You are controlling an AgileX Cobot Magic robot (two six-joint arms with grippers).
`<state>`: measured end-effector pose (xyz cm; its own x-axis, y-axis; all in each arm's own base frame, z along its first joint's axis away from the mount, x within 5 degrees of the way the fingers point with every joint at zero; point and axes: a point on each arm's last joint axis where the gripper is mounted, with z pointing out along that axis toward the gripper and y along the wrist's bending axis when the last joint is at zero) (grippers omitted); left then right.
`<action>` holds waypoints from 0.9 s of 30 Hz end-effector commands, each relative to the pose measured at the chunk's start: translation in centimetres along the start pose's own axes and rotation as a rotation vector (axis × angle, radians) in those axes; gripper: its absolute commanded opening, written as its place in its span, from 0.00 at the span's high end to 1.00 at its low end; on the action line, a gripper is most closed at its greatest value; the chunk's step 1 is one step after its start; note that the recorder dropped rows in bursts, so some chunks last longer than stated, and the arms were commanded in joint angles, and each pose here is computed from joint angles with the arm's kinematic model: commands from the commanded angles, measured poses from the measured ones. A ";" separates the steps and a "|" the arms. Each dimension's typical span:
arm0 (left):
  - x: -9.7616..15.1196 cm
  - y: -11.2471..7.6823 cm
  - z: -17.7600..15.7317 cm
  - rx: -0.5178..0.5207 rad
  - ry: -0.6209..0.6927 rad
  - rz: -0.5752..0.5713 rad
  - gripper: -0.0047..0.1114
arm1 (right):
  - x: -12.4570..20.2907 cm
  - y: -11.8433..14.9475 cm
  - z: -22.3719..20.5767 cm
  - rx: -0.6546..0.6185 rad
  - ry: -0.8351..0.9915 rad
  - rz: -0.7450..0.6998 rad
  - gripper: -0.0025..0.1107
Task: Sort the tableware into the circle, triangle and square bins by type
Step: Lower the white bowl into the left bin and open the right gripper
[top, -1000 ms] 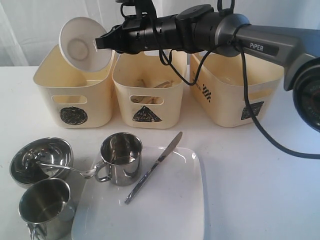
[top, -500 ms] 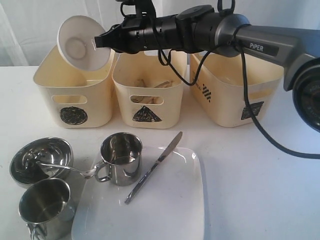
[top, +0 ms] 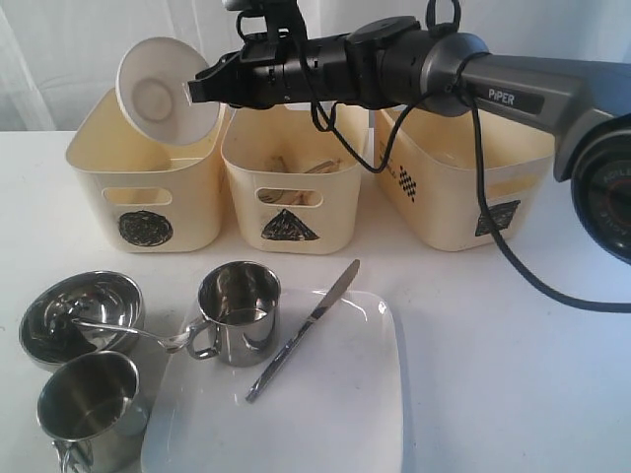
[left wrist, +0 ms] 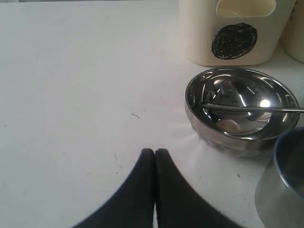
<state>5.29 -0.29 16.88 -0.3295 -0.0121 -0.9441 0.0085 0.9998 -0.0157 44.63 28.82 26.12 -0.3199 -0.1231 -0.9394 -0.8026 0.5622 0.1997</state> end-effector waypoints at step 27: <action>-0.1 0.0 0.0 0.006 -0.009 -0.006 0.96 | -0.3 -0.8 0.0 0.075 -0.029 -0.005 0.86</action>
<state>5.29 -0.29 16.88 -0.3295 -0.0121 -0.9441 0.0085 0.9998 -0.0157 45.17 28.54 25.92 -0.3110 -0.1149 -0.9435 -0.7705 0.6116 0.1795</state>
